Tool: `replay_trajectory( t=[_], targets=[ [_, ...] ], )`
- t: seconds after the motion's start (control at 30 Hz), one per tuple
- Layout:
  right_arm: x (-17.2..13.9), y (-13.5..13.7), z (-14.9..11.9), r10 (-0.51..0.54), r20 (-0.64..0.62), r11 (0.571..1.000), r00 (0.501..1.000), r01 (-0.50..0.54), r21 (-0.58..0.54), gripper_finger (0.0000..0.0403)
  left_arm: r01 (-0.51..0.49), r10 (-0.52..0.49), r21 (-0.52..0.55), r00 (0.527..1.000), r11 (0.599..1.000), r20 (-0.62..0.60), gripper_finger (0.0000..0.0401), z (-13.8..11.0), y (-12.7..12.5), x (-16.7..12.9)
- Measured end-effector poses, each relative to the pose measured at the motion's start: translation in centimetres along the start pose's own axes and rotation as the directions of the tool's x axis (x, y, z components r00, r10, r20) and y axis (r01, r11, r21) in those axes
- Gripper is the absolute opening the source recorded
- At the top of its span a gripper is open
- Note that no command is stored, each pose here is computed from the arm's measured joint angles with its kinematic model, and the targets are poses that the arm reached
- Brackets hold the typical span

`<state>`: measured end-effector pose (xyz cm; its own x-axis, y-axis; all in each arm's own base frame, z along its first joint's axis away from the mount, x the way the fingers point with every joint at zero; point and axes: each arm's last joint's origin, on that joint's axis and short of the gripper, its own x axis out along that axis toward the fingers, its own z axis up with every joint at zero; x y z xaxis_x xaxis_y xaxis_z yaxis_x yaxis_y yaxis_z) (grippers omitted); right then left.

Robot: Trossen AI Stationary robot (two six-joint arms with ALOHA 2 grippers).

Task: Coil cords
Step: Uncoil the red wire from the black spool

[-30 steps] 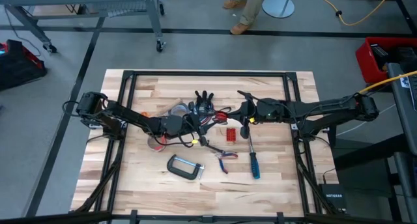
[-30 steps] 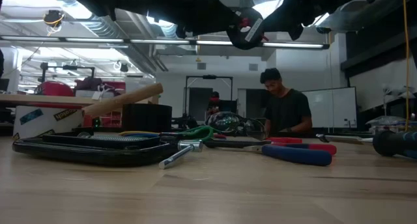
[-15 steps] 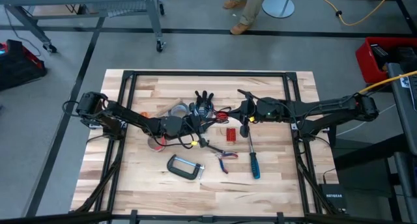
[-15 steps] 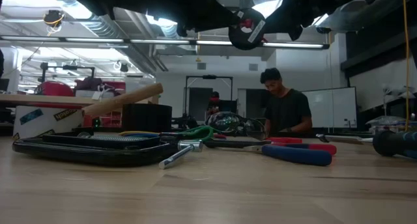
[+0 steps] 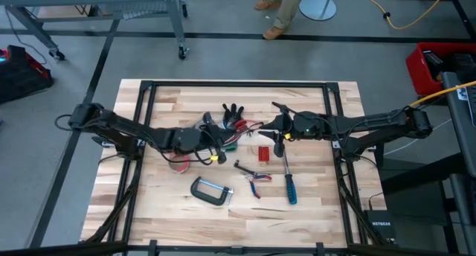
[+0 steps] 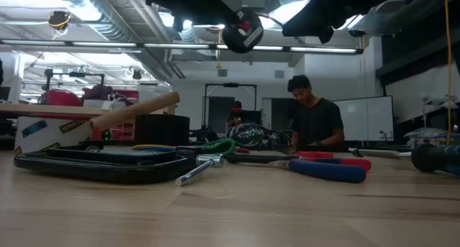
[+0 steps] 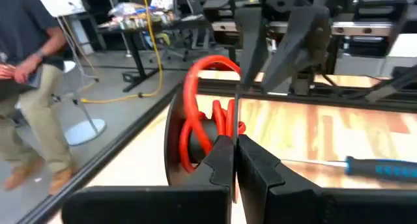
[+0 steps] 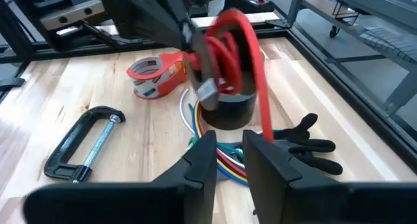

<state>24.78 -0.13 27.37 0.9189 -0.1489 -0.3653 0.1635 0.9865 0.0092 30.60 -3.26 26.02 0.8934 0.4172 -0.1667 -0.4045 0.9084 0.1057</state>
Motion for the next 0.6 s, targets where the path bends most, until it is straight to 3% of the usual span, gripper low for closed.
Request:
replay_trajectory(
  t=[0.3, 0.6],
  targets=[
    [0.01, 0.0, 0.04, -0.001, 0.003, 1.0, 1.0, 0.001, 0.0, 0.0126, 0.066, -0.065, -0.045, 0.997, 0.997, 0.029, 0.0, 0.4, -0.74, -0.58],
    [0.01, -0.04, -0.26, -0.003, -0.027, 1.0, 1.0, 0.004, 0.03, 0.0129, 0.07, -0.069, -0.042, 0.997, 0.997, 0.026, 0.0, 0.37, -0.83, -0.64]
  ],
)
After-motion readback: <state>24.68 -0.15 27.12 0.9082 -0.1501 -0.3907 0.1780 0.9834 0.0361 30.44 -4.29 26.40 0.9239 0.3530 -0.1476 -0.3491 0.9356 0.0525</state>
